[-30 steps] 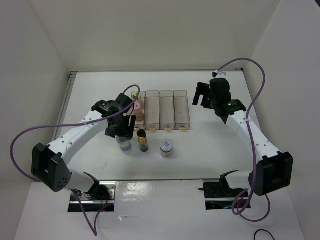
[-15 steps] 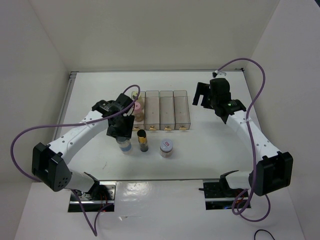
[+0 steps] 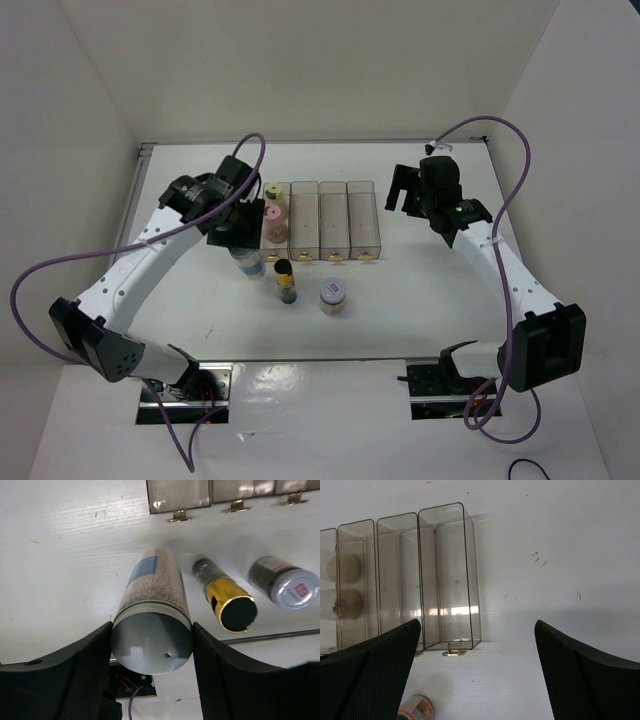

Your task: Organize the condiment bottles

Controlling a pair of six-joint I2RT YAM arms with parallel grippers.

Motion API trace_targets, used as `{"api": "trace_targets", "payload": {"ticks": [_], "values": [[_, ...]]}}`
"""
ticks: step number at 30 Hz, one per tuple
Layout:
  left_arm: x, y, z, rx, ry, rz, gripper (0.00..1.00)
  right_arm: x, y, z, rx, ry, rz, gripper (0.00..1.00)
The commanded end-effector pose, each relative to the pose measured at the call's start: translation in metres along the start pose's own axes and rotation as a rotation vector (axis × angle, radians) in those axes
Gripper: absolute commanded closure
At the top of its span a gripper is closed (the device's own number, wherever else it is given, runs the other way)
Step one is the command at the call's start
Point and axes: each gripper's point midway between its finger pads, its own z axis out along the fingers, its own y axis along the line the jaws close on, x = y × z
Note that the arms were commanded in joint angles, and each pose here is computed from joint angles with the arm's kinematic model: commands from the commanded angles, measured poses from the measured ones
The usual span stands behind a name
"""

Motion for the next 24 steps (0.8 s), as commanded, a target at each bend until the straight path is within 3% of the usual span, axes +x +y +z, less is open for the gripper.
{"api": "trace_targets", "payload": {"ticks": [1, 7, 13, 24], "values": [[-0.032, 0.0, -0.038, 0.009, -0.115, -0.007, 0.46, -0.011, 0.005, -0.004, -0.017, -0.052, 0.0, 0.01], [-0.066, -0.008, -0.057, 0.029, -0.19, 0.008, 0.46, -0.018, 0.005, -0.008, -0.015, -0.072, 0.004, 0.01], [-0.125, -0.032, -0.088, 0.124, -0.367, 0.042, 0.45, -0.018, 0.005, -0.011, -0.016, -0.073, 0.014, 0.01], [-0.189, -0.067, -0.039, 0.127, -0.427, 0.122, 0.45, -0.025, -0.001, -0.02, 0.014, -0.106, 0.028, 0.01]]}}
